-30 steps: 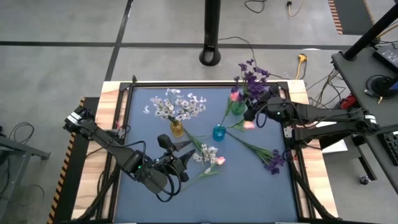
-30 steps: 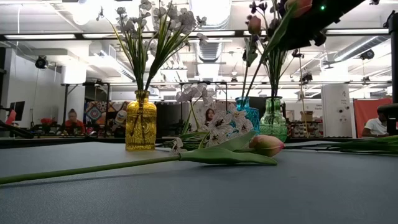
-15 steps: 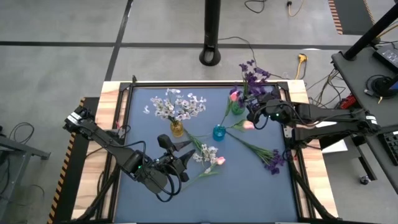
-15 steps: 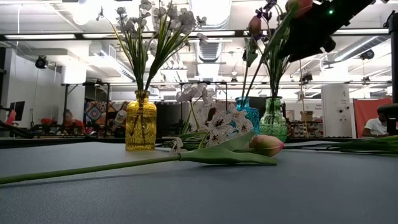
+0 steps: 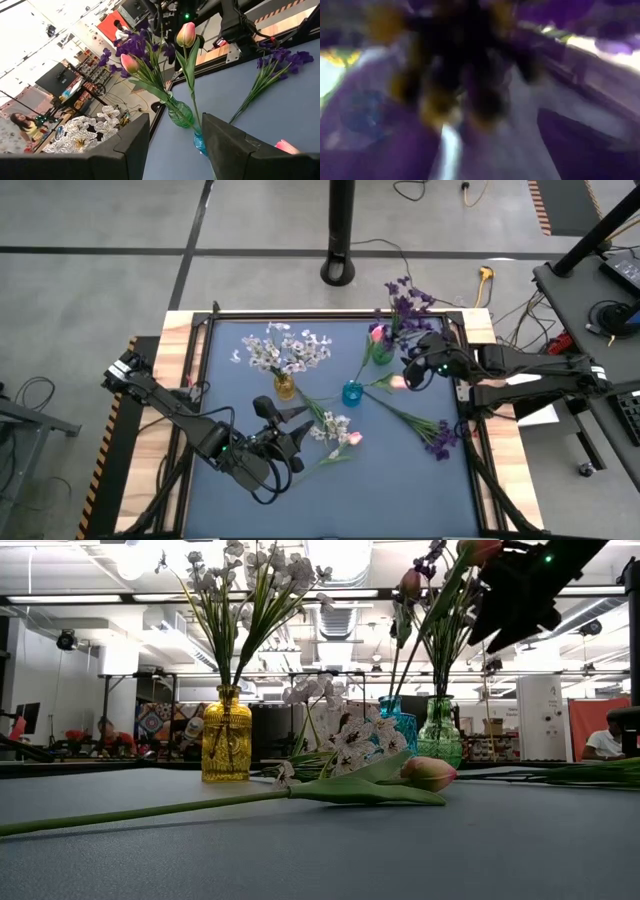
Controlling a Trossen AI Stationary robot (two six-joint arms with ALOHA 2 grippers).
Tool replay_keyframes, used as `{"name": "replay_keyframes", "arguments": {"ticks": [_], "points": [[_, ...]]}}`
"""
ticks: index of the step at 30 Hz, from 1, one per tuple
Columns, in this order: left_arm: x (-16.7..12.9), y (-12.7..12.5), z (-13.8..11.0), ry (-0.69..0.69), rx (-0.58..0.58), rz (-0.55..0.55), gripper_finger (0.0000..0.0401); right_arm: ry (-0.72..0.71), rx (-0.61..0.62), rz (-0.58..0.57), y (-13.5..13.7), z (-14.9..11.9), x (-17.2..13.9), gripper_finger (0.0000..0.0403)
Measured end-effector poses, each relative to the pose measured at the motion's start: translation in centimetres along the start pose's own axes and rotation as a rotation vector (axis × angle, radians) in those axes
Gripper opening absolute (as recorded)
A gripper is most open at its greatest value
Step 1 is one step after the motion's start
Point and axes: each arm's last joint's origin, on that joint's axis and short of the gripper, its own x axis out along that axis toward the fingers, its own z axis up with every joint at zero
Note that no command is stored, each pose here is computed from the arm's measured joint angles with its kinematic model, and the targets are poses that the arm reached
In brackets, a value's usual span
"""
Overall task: Sort flowers into vase by color
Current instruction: Put the top violet flowers into the green flower vase, then put the pink tulip into the blue flower vase
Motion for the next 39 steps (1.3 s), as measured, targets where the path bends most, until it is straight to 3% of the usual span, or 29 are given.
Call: {"name": "replay_keyframes", "arguments": {"ticks": [12, 19, 26, 31, 33, 39], "points": [[0.0, -0.1, 0.0, -0.003, -0.08, -0.017, 0.0164, 0.125, 0.049, -0.075, -1.0, -0.4, -1.2, 0.0313], [-0.2, -0.8, -0.1, -0.007, -0.168, -0.27, 0.0164, 0.255, 0.054, -0.078, -0.9, -2.1, -1.6, 0.0315], [-0.5, -1.4, -2.3, 0.21, -0.343, -0.435, 0.0164, 0.268, 0.037, -0.016, 0.1, -2.9, -2.3, 0.031], [-0.9, -1.9, -3.0, 0.371, -0.463, -0.613, 0.0164, 0.31, 0.041, 0.008, 0.4, -3.4, -2.7, 0.0306], [-0.9, -2.3, -3.1, 0.405, -0.476, -0.664, 0.0164, 0.342, 0.044, 0.017, 0.4, -3.7, -2.8, 0.0308], [-0.1, -5.4, -4.6, 0.501, -0.438, -0.686, 0.0165, 0.404, 0.046, 0.012, 0.5, -4.5, -3.3, 0.031]]}}
